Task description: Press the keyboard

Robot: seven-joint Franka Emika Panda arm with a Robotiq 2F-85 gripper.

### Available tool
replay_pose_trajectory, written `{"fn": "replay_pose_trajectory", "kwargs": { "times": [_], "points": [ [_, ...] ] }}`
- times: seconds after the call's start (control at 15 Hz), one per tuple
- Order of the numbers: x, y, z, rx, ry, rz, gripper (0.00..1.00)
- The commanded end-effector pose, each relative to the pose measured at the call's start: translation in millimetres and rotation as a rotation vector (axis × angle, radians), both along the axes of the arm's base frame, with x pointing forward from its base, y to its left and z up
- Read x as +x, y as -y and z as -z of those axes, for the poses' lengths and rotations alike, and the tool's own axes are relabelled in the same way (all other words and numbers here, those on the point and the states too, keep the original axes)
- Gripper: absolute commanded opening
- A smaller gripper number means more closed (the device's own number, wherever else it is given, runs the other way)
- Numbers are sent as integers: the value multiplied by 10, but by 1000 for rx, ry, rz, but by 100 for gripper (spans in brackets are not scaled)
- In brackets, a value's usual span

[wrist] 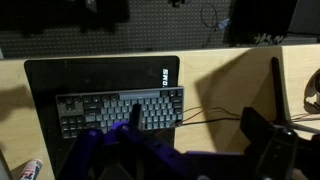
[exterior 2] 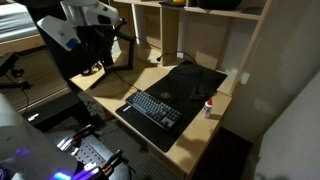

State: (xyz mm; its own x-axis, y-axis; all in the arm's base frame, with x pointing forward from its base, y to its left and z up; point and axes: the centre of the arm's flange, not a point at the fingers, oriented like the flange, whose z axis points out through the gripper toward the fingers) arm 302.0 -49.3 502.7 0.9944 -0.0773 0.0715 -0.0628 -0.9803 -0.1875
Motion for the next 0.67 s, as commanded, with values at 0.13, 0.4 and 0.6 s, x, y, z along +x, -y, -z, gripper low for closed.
{"fn": "replay_pose_trajectory", "kwargs": {
  "times": [0.13, 0.4, 0.6],
  "points": [
    [0, 0, 0, 0, 0, 0, 100],
    [-23, -85, -20, -19, -80, 269, 100],
    [7, -154, -24, 8, -90, 440, 100]
  ]
}}
